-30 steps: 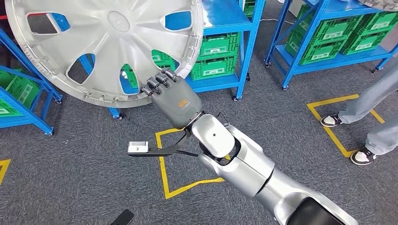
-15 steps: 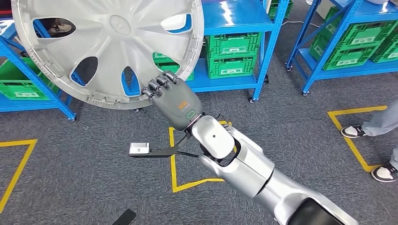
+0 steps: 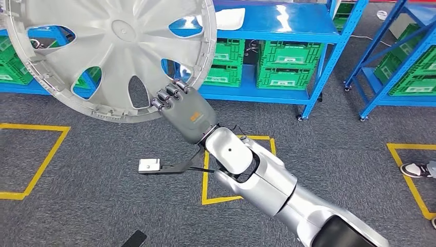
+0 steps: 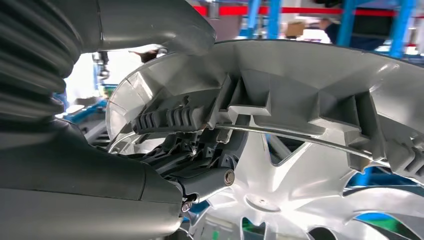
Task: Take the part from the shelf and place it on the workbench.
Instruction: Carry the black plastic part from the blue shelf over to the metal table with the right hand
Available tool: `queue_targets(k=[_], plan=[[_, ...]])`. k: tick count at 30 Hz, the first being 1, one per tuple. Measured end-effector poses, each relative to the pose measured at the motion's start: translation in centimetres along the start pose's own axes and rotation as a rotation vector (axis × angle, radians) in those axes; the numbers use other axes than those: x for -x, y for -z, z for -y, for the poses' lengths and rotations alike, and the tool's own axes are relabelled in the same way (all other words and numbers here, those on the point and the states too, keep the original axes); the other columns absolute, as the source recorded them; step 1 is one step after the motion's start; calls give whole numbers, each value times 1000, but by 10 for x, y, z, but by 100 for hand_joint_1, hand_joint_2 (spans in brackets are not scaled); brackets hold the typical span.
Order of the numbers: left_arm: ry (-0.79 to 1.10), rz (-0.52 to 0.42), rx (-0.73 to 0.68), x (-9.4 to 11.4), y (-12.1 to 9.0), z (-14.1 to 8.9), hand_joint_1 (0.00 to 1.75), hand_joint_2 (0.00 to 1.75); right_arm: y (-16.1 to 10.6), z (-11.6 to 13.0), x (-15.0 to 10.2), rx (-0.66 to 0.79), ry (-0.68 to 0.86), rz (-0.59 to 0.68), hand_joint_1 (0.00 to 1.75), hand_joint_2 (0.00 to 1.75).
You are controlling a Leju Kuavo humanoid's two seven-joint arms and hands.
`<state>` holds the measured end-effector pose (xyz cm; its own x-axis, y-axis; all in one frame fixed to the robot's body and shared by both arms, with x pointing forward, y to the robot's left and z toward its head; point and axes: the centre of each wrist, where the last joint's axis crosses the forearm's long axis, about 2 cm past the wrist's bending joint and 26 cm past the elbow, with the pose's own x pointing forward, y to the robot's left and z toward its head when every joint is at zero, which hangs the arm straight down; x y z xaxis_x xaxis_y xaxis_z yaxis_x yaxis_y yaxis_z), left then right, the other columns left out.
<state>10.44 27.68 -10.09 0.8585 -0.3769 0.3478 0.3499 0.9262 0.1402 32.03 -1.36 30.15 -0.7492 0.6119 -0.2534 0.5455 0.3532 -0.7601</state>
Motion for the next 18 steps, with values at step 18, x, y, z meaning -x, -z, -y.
queue_targets(k=[18], plan=[[5, 3, 8, -1, 0, 2, 0, 175, 4, 2, -1, 9, -2, 5, 175, 175]])
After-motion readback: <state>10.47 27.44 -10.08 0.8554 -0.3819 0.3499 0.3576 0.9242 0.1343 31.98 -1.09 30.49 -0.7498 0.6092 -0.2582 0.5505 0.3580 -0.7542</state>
